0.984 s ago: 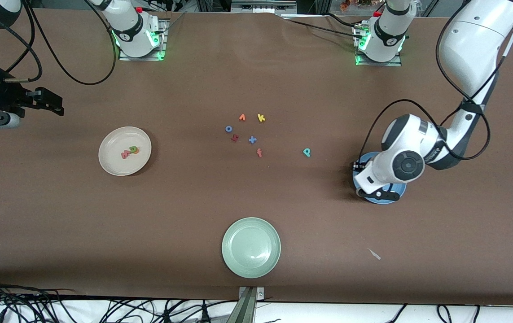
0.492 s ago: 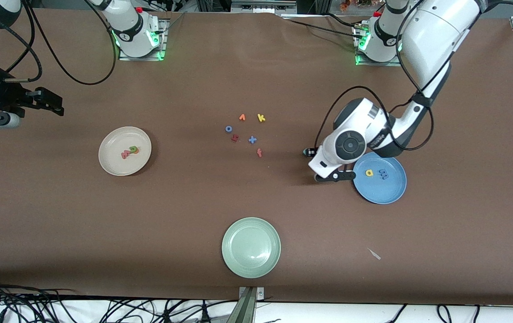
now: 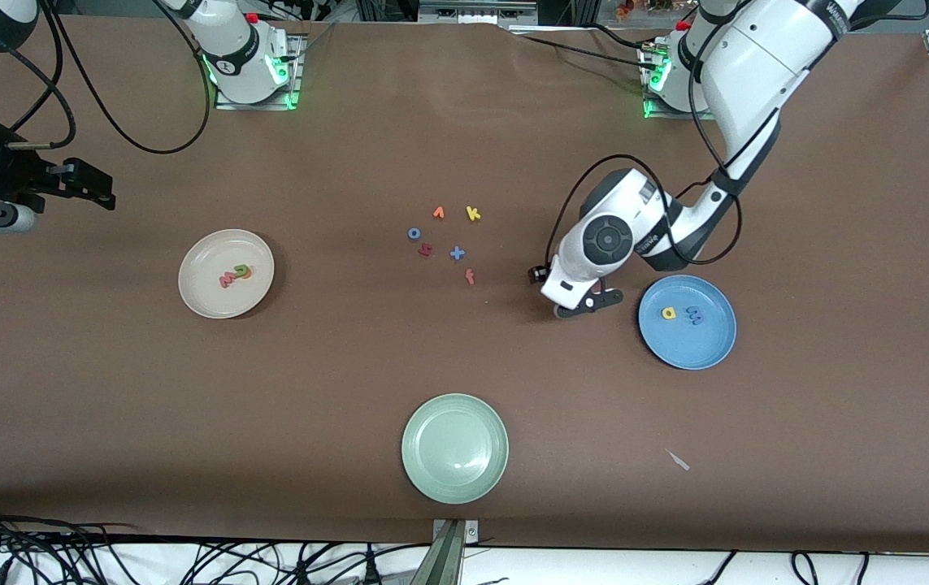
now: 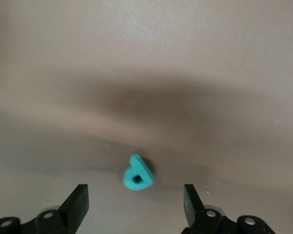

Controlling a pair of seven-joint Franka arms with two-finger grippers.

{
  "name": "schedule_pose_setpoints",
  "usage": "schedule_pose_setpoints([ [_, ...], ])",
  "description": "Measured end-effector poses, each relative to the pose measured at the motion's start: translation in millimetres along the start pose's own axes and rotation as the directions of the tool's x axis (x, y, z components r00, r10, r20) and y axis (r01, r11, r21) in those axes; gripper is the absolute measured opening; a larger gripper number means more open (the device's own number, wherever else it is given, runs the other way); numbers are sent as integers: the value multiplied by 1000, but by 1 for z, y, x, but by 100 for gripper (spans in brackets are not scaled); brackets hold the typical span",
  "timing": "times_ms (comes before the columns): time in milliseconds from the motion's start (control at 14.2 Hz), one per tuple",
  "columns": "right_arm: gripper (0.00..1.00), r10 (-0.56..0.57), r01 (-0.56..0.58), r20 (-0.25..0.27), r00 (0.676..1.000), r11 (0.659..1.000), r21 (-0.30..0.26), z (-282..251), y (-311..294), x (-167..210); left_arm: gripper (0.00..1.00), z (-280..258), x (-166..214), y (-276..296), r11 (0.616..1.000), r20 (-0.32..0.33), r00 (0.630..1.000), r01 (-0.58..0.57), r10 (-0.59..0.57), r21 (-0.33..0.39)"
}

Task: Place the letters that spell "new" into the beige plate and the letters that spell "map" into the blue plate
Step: 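Grasp and lift the teal p with the left gripper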

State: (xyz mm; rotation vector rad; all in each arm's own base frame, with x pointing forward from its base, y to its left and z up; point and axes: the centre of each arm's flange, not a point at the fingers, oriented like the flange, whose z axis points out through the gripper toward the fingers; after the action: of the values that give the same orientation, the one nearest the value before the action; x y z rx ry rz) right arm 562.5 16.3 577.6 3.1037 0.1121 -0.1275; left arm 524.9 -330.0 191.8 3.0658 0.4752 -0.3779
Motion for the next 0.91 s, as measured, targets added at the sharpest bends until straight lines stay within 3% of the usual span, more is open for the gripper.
schedule_pose_setpoints([
  [351,100,6,-6,0,1000,1000,0,0,3,0,81,12,0,-2,999,-16,1000,14,-14,-29],
  [632,100,7,-7,1,1000,1000,0,0,4,0,77,23,4,-8,1000,-28,1000,-7,7,-5],
  [703,100,7,-7,1,1000,1000,0,0,4,0,71,25,4,-9,1000,-28,1000,-8,8,-2],
  [913,100,7,-7,1,1000,1000,0,0,4,0,37,21,4,-7,1000,-36,999,-11,10,-11],
])
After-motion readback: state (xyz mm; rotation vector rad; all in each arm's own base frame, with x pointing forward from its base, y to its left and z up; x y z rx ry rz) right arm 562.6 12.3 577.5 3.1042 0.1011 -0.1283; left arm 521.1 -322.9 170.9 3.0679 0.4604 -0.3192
